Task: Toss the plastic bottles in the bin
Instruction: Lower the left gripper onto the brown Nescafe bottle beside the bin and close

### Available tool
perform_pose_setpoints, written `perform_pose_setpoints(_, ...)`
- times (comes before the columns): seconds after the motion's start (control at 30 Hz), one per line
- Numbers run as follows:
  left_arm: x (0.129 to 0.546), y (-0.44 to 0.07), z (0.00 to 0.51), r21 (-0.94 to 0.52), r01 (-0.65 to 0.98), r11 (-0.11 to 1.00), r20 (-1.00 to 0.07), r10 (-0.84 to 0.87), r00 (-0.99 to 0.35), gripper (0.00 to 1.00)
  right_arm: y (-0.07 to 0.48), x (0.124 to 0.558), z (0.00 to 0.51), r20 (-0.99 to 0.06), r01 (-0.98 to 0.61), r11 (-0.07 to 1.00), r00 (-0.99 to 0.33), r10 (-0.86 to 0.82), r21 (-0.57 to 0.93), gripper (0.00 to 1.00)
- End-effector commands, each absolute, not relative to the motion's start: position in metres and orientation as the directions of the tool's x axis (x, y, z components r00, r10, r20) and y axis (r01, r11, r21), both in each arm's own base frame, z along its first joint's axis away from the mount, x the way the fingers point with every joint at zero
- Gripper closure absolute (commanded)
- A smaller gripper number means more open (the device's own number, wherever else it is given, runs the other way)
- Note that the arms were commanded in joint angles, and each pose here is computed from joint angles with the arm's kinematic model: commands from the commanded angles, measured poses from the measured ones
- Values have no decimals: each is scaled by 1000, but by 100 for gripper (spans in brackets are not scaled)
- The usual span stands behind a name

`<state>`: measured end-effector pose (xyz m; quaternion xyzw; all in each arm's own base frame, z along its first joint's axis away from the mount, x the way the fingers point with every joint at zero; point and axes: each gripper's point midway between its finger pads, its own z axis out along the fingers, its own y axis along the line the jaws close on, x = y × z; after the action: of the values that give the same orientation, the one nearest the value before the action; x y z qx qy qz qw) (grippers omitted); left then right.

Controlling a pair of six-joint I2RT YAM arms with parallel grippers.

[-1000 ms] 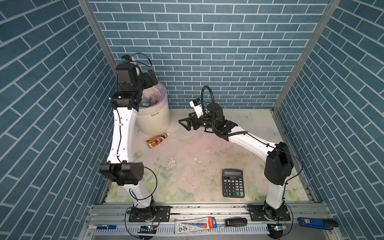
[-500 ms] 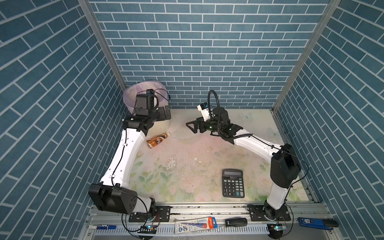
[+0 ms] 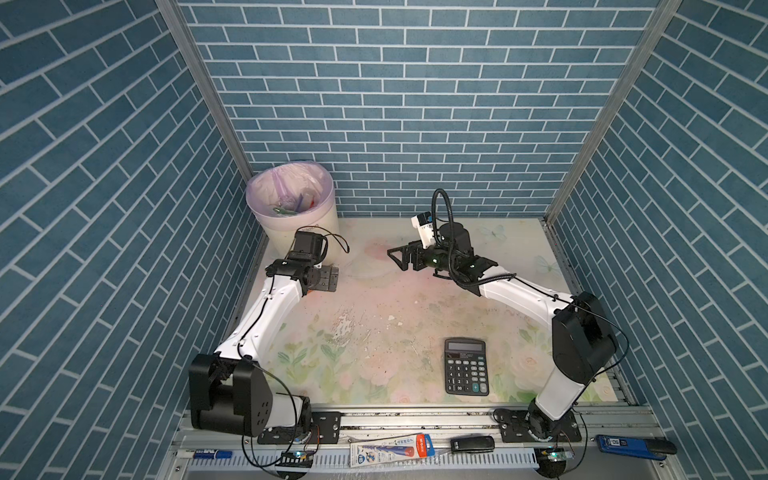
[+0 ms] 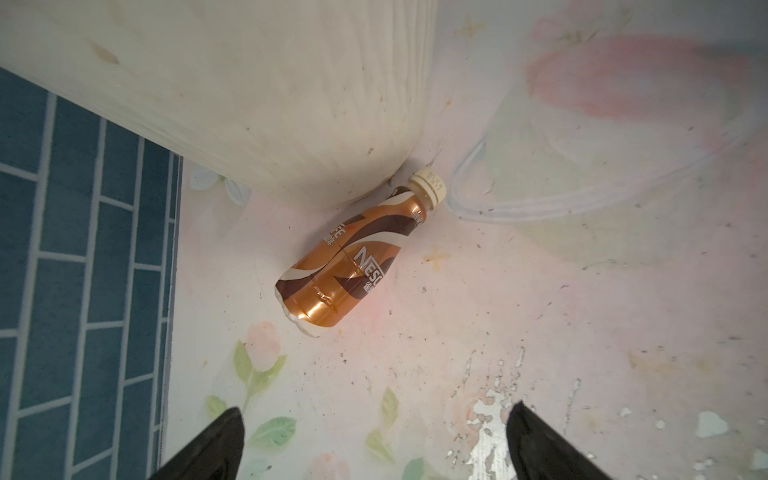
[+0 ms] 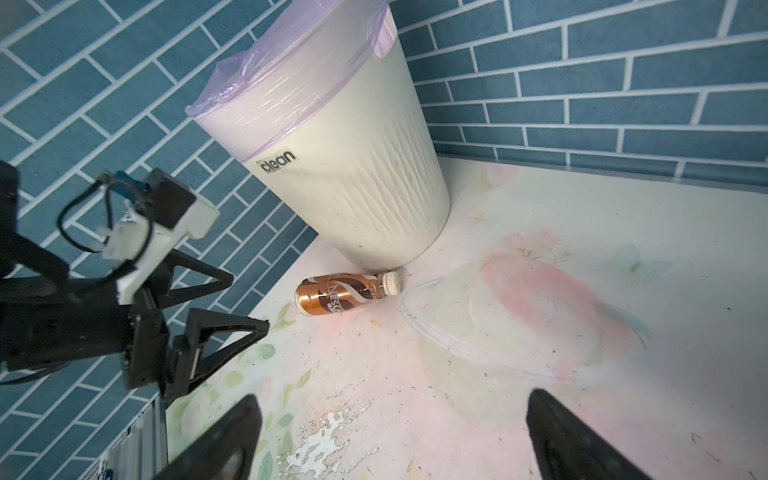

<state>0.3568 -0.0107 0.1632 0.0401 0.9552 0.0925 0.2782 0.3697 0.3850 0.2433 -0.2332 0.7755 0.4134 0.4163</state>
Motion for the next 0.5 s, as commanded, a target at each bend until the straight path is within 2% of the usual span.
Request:
perform_pose_setpoints(0.0, 364, -1, 153, 296, 50, 954, -503, 201, -841, 1, 380, 360, 266, -862, -730, 521, -506, 24, 443, 1)
perform_pose_setpoints(0.47, 386, 6, 112, 487, 186, 853, -388, 402, -829, 1, 362, 362, 269, -839, -719, 466, -535, 103, 516, 1)
